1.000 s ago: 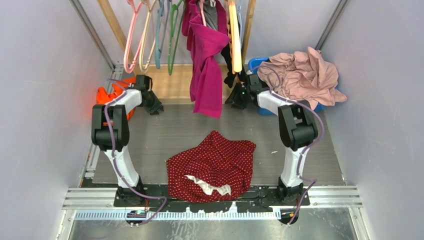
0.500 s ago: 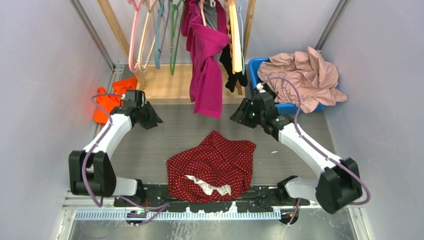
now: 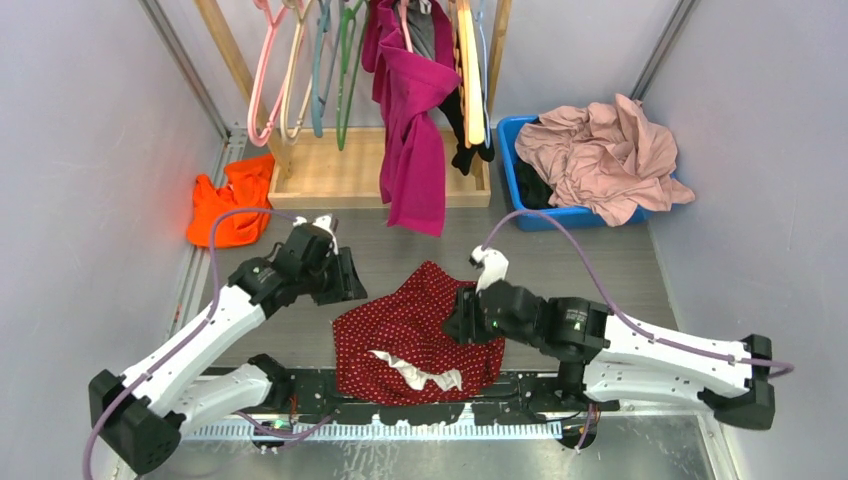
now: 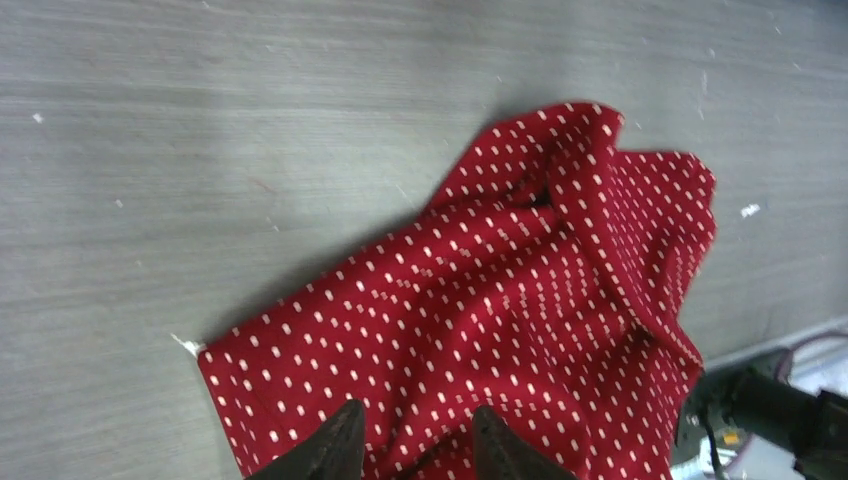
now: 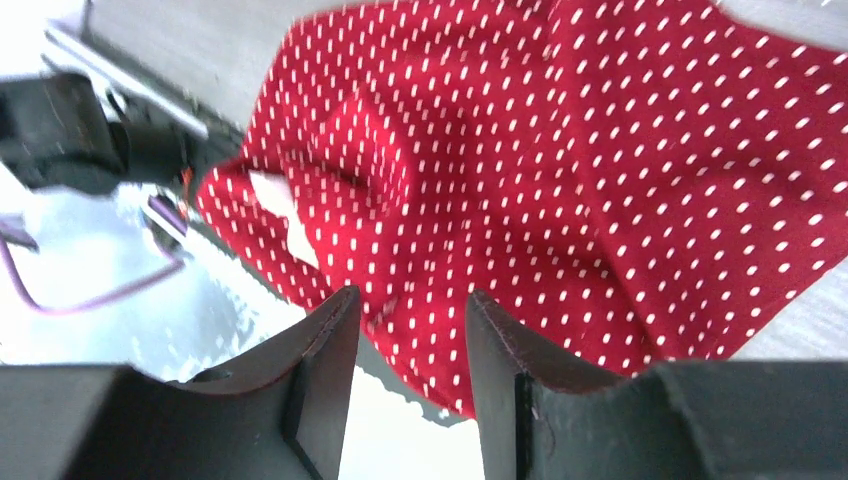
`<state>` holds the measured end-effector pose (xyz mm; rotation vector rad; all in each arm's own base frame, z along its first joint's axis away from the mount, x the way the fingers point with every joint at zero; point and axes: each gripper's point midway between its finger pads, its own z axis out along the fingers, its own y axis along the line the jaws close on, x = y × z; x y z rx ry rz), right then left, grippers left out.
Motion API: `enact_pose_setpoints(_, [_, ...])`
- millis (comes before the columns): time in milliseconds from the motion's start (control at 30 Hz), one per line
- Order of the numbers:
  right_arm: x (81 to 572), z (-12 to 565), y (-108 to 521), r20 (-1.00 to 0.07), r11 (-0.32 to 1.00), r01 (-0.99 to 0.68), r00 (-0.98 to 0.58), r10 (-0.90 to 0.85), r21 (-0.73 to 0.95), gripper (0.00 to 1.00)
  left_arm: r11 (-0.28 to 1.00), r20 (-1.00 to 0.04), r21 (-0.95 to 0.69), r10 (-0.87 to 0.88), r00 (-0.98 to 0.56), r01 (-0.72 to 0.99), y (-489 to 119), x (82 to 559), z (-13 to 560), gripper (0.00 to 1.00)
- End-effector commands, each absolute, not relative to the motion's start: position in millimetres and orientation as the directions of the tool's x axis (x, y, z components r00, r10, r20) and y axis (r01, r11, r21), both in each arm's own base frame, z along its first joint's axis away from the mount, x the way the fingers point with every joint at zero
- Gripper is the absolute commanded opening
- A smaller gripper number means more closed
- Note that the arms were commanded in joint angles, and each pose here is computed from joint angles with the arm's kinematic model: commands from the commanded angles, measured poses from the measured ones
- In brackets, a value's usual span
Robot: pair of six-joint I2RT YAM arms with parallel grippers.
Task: Place the skirt on the hanger
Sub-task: Flatten out the skirt at the center of the board.
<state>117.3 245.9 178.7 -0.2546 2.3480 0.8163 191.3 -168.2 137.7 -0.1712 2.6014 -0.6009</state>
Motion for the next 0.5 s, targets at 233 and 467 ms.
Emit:
enact_pose_setpoints(233, [67.7, 138.4, 249.6, -0.750, 0.852, -0.486, -0.633, -0.189, 0.195, 0.51, 0.904, -0.439, -0.413, -0.097, -0.893, 0.105, -173.3, 139.3, 150.1, 0.69])
enact_pose_setpoints(467, [66.5, 129.3, 251.1, -0.759, 0.857, -0.499, -0.606, -0.239, 0.128, 0.54, 0.906, -0.427, -0.408, -0.082, -0.900, 0.111, -176.5, 135.7, 143.7, 0.70])
